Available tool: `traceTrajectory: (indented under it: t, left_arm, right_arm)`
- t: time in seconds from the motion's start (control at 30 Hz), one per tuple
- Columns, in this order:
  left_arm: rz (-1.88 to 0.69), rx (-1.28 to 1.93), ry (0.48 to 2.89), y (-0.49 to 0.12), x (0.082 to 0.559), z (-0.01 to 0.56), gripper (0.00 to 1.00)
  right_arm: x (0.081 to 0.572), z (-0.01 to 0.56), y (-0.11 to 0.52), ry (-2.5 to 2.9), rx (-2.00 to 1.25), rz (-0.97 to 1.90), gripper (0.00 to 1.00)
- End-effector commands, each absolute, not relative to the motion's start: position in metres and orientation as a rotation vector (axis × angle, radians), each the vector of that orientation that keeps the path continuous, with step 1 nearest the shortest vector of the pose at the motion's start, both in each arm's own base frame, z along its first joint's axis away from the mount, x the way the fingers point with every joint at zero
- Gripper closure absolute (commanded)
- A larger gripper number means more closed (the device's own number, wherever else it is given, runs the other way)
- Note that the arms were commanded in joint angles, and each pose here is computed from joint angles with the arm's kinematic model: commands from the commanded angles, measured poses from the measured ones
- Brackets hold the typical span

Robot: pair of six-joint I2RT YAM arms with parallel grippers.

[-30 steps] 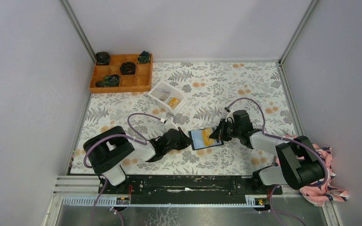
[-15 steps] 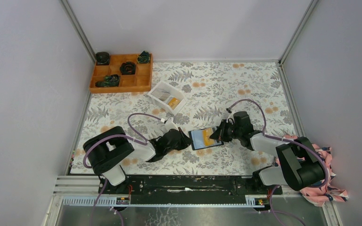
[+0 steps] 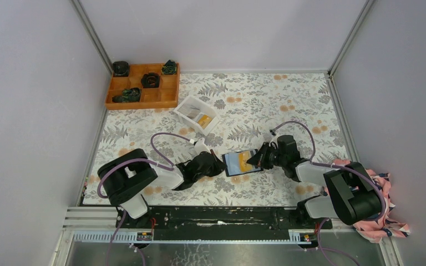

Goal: Put the credit cards into the card holder
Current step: Insert the credit card into the card holder.

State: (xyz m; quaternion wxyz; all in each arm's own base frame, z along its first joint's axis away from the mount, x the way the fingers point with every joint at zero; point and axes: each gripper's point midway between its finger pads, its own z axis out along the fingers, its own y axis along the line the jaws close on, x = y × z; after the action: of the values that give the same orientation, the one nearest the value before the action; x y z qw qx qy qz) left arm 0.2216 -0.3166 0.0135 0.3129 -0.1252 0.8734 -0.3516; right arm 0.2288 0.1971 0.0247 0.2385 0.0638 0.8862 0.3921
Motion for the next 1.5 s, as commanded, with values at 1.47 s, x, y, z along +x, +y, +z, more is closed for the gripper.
traceTrajectory:
  t: [1.47]
  left_arm:
    - [-0.577,-0.224,2.461,-0.281,0.213,-0.039,1.0]
  right_arm:
    - [0.213,-0.001,0.203,2.548,0.207,1.114,1.0]
